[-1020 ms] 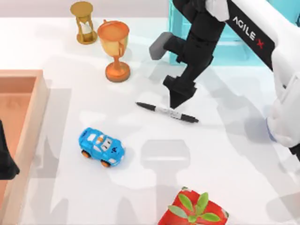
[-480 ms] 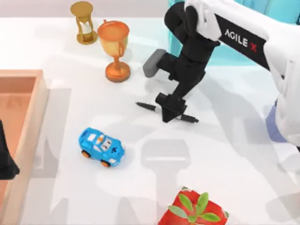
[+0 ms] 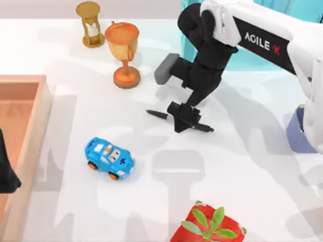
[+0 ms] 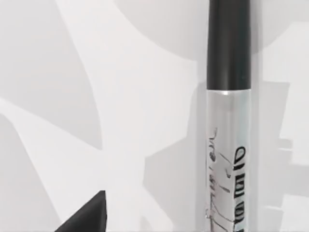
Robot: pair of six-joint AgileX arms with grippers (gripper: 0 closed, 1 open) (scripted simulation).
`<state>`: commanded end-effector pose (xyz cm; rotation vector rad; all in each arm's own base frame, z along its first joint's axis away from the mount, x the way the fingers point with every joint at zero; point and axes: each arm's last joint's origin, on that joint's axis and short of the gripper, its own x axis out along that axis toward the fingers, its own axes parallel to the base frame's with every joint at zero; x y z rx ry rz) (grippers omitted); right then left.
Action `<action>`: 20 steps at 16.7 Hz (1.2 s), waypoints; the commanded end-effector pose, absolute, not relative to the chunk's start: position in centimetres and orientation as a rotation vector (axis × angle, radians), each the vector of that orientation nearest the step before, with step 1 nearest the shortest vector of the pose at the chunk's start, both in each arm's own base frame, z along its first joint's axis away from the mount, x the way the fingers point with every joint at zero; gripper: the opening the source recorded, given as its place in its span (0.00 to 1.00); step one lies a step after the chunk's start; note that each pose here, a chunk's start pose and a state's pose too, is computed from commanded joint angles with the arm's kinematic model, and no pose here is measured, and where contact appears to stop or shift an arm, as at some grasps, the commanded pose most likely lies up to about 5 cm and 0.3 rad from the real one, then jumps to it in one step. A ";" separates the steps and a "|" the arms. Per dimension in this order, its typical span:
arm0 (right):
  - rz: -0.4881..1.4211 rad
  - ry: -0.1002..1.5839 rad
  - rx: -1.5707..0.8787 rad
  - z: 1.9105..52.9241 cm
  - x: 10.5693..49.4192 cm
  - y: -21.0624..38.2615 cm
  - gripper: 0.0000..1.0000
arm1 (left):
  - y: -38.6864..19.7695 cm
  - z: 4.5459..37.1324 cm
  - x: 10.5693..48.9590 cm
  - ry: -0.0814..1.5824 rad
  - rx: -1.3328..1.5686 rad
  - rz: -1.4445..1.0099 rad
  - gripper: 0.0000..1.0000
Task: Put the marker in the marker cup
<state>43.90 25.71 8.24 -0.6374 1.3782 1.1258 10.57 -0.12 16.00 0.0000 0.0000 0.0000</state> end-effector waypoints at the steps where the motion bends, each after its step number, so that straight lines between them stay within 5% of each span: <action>1: 1.126 1.378 -0.637 8.2 43.9 25.7 1.00 | -0.1 16.0 10.6 0.000 0.000 0.000 1.00; 14: 1.126 1.378 -0.637 8.2 43.9 25.7 0.02 | -0.1 16.0 10.6 0.000 0.000 0.000 1.00; 20: 1.126 1.378 -0.637 8.2 43.9 25.7 0.00 | -0.1 16.0 10.6 0.000 0.000 0.000 1.00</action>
